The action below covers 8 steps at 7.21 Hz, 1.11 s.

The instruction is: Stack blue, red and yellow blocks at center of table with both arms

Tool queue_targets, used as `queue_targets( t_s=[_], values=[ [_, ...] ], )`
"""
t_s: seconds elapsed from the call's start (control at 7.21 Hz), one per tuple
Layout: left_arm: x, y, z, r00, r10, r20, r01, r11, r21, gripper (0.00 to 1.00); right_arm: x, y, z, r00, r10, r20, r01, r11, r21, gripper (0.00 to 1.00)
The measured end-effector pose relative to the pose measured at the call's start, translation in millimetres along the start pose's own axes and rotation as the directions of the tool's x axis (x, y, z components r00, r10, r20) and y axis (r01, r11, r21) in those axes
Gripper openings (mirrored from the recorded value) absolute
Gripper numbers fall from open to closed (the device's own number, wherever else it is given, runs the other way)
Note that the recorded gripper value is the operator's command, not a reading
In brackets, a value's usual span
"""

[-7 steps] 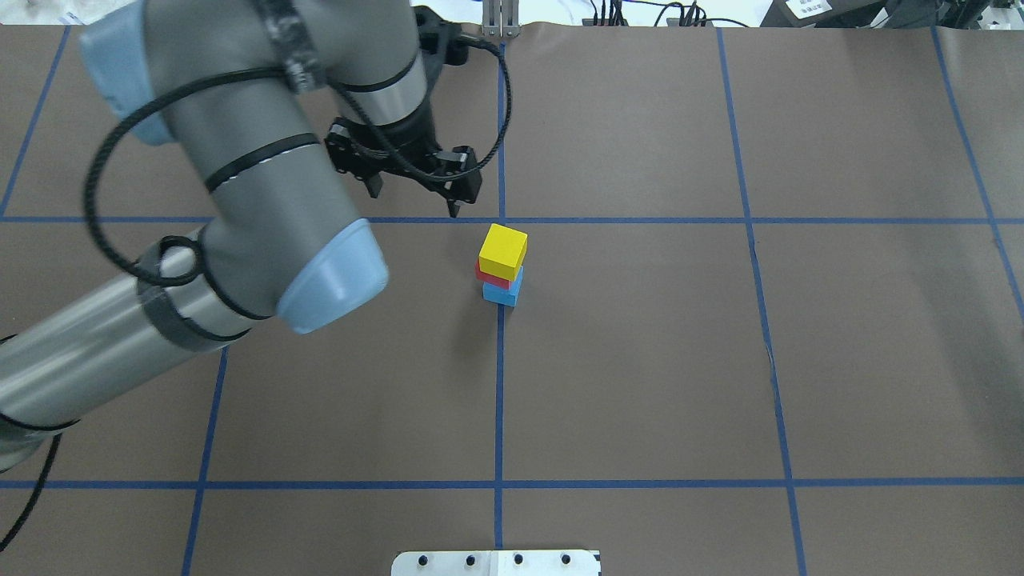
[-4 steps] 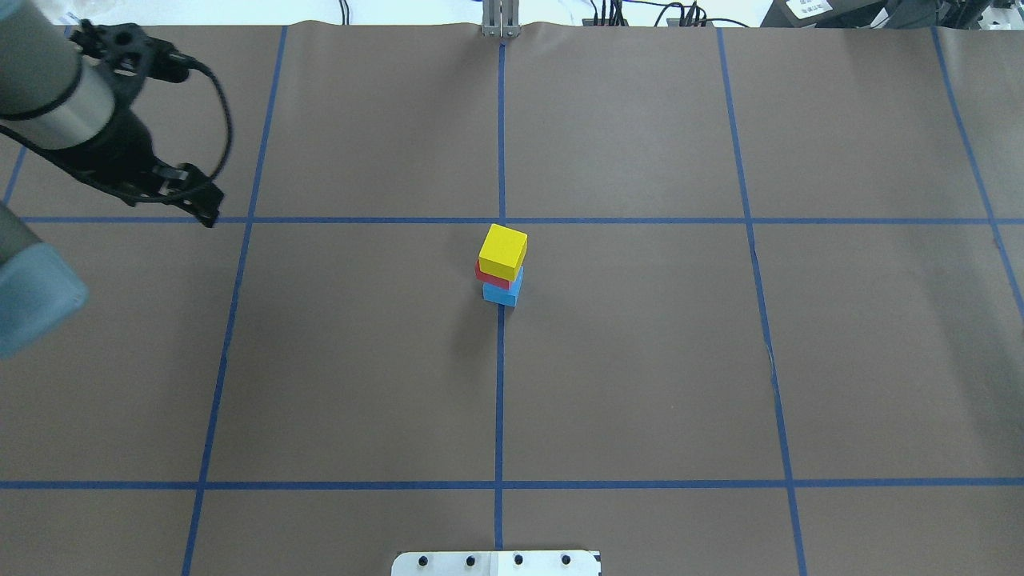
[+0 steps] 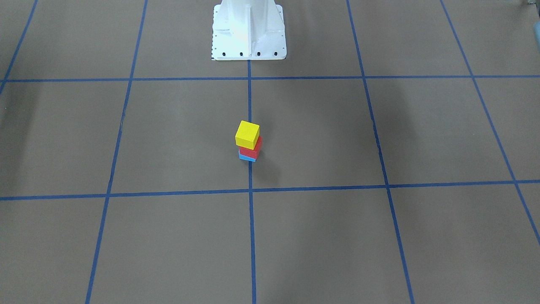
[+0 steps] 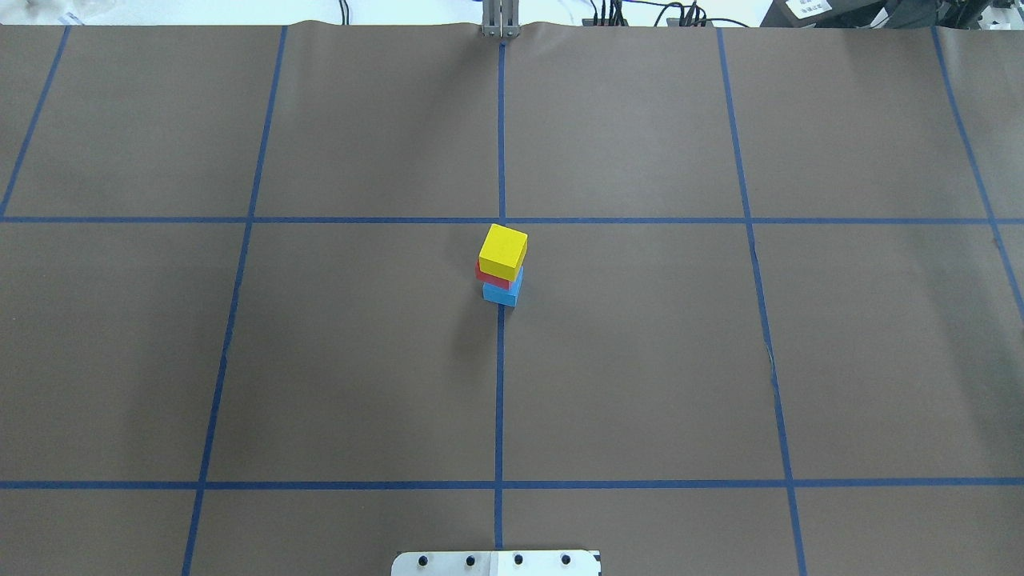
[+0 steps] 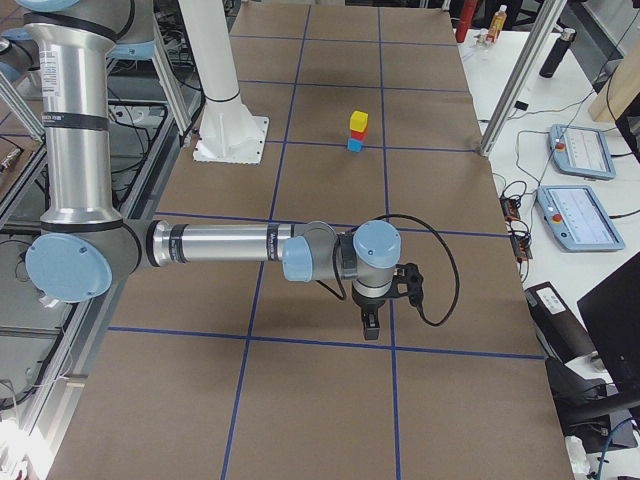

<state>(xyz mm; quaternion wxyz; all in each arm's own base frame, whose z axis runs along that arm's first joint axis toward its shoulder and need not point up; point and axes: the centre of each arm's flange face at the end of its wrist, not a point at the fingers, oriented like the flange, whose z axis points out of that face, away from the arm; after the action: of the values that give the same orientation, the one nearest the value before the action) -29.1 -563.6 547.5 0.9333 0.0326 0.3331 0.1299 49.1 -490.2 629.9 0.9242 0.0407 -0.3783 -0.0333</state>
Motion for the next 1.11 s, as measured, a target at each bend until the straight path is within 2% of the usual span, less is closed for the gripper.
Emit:
queue_targets(
  t_s=[0.14, 0.42, 0.69, 1.11],
  values=[
    [-44.6, 34.4, 15.3, 1.0, -0.026, 0.0, 0.026, 1.0, 0.014, 1.0, 1.5, 2.5, 0.4, 1.0, 0.003, 0.001, -0.003, 1.0, -0.001, 1.0],
    [-81.6, 87.7, 40.8, 0.998, -0.062, -0.001, 0.062, 0.998, 0.029, 1.0, 2.4, 4.1, 0.7, 1.0, 0.006, 0.003, -0.006, 1.0, -0.002, 1.0],
    [-80.4, 104.2, 43.2, 0.997, -0.077, -0.002, 0.077, 0.996, 0.036, 1.0, 3.8, 5.4, 0.7, 1.0, 0.009, 0.003, -0.009, 1.0, -0.002, 1.0],
    [-75.9, 107.4, 42.4, 0.996, -0.091, -0.022, 0.092, 0.995, 0.042, 1.0, 6.8, 7.1, -0.2, 1.0, 0.014, 0.0, -0.014, 1.0, -0.001, 1.0]
  ],
)
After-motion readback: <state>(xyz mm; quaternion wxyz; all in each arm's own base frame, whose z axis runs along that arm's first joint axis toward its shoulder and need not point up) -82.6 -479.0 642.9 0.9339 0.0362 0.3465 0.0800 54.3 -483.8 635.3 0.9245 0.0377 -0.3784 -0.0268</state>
